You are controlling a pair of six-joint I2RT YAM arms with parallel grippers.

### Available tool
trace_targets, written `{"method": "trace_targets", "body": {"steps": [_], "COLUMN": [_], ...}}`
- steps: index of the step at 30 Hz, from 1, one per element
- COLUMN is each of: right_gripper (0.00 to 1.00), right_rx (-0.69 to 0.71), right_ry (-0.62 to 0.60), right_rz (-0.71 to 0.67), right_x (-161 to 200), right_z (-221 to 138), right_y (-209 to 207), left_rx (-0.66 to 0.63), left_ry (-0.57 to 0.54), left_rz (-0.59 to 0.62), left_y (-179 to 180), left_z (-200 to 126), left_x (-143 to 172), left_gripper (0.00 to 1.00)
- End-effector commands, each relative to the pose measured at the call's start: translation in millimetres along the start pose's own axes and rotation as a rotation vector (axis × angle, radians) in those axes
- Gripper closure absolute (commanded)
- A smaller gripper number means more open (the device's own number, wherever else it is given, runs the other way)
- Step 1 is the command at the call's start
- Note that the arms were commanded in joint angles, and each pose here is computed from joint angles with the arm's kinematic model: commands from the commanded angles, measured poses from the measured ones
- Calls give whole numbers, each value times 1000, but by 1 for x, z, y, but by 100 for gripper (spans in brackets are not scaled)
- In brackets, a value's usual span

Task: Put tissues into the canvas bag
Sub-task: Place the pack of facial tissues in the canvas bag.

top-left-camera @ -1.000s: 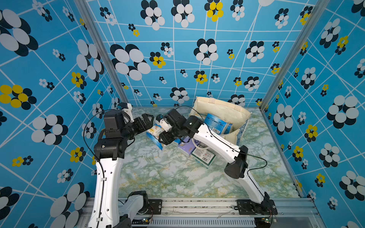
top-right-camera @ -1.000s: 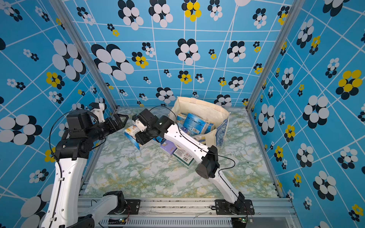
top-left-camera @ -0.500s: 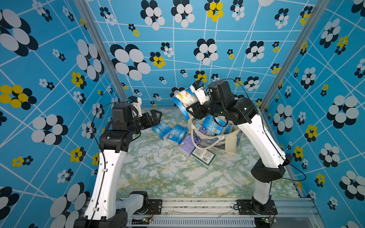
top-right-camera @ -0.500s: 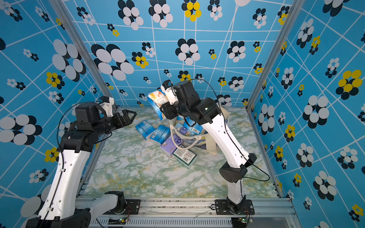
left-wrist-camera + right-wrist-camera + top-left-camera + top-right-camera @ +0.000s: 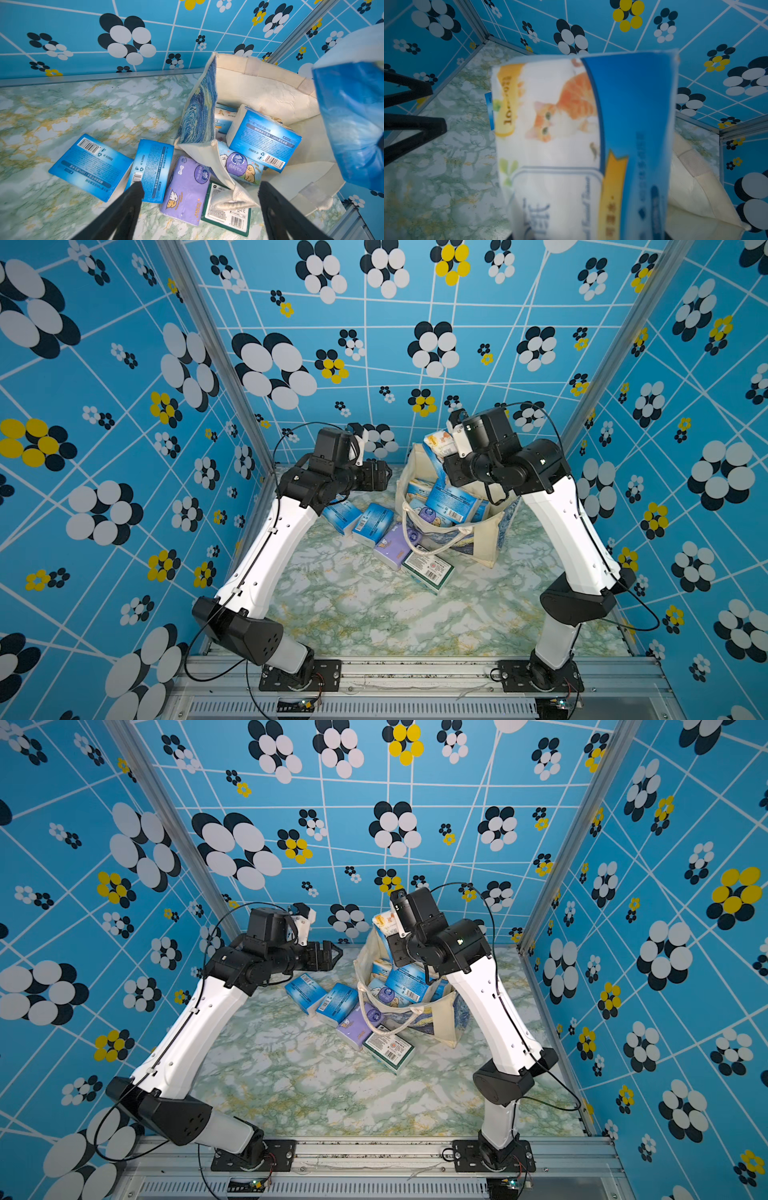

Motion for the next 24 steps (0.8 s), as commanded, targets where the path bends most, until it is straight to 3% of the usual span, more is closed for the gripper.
{"method": "trace_targets", "body": {"steps": [1, 5, 14, 19, 21, 23, 24], "right_gripper": [46, 45, 42, 41, 40, 40, 40], "right_rx": [75, 52, 40, 31, 14, 1, -6], "right_ry": [98, 147, 202, 231, 232, 235, 232], "right_rz": [-60, -105, -175, -208, -212, -216, -215], "right_x": [11, 13, 17, 19, 19, 19, 18], "right_z": [4, 16, 41, 58, 63, 69, 70], "right_y": [-6, 0, 9, 15, 18, 21, 22], "left_rx": [-15, -33, -41, -39, -41, -40, -44], "left_ry": [-31, -19, 36, 85, 103, 119, 127], "left_rz": [81, 111, 133, 137, 140, 141, 140], "left_y": [-7, -9, -8, -7, -7, -6, -5], "left_z": [18, 50, 96, 110, 114, 116, 118], "left_x": [-14, -22, -25, -18, -14, -11, -9], "left_gripper": [16, 27, 30, 38, 50, 76, 83]}}
Point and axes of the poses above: each gripper's point midway between its finger pads, its own z axis out along the fingers, its own y axis along the line the jaws close on, x = y × z, the point moved 8 cm from there along -z, back along the fingers
